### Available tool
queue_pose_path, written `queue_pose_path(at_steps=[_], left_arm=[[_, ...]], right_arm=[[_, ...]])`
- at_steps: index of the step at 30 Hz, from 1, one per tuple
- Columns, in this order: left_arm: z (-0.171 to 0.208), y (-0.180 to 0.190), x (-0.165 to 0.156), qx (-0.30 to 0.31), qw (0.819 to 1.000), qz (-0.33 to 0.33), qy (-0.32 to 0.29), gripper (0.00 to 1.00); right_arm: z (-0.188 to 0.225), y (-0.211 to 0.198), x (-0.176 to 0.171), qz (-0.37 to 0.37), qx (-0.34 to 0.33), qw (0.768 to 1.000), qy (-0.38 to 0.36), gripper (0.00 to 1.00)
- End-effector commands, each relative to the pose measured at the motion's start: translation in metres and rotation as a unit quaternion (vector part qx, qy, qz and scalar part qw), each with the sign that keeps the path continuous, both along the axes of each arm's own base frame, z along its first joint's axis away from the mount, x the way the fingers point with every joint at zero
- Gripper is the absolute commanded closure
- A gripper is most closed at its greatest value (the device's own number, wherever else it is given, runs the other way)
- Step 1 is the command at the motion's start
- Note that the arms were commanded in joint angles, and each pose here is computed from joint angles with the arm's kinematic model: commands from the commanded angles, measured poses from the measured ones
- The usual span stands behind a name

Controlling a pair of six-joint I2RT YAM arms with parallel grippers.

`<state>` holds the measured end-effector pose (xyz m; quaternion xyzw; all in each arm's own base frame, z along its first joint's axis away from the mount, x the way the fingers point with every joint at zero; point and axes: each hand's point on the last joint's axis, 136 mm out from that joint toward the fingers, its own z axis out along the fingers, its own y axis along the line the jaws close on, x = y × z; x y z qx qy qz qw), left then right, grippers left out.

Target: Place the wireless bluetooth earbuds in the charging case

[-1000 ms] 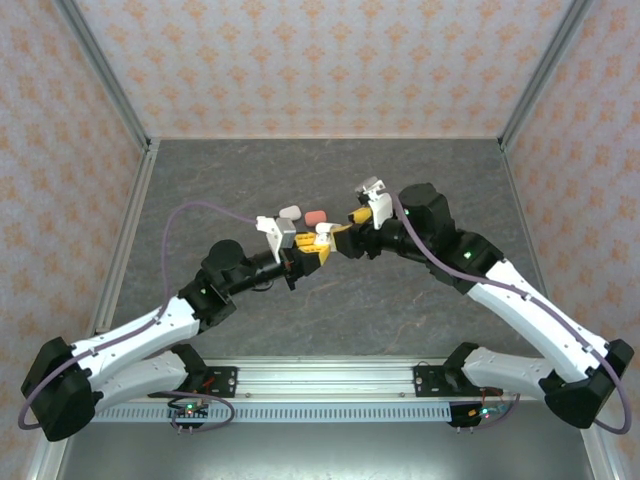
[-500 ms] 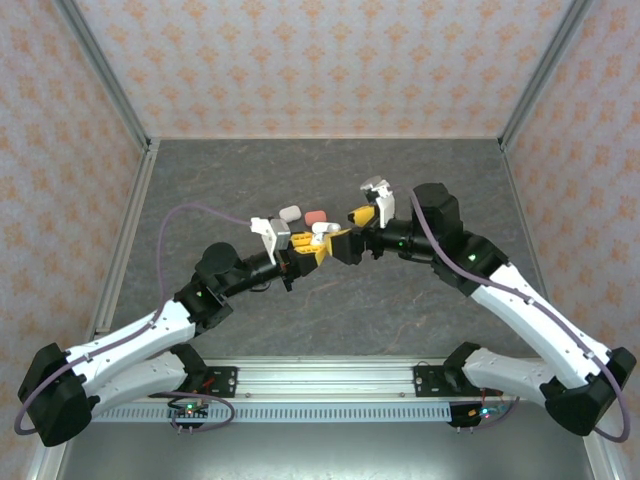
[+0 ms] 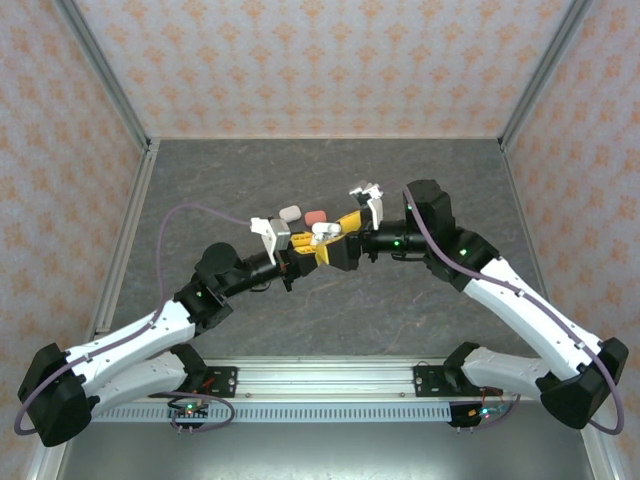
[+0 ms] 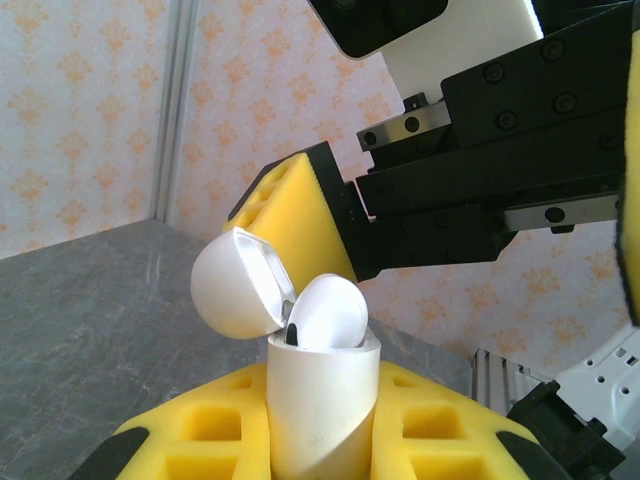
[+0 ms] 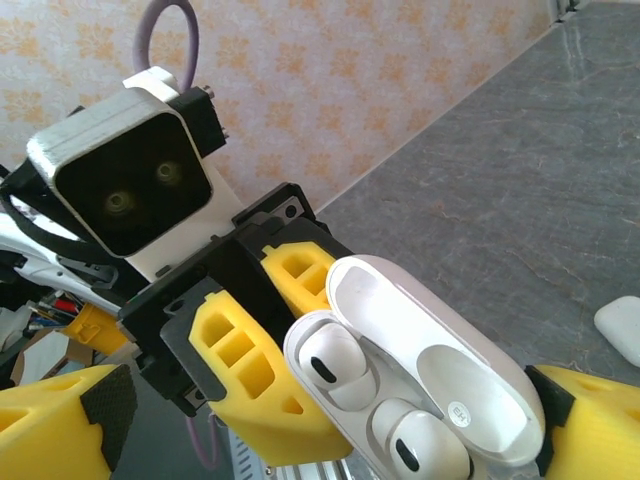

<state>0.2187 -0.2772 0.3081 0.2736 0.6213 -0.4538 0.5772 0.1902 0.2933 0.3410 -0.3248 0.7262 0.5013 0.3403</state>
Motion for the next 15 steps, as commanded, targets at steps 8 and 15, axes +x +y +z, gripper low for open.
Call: queue_pose_path(at_steps=[8, 15], left_arm=[[0.005, -0.001, 0.004, 0.001, 1.000, 0.010, -0.009, 1.00], [-0.001, 0.000, 0.007, 0.012, 1.000, 0.019, 0.003, 1.00]], right_arm=[[0.013, -0.011, -0.018, 0.010, 0.019, 0.999, -0.030, 0.01], [-0.003, -0.034, 0.020, -0.115, -0.050, 0.991, -0.050, 0.01]])
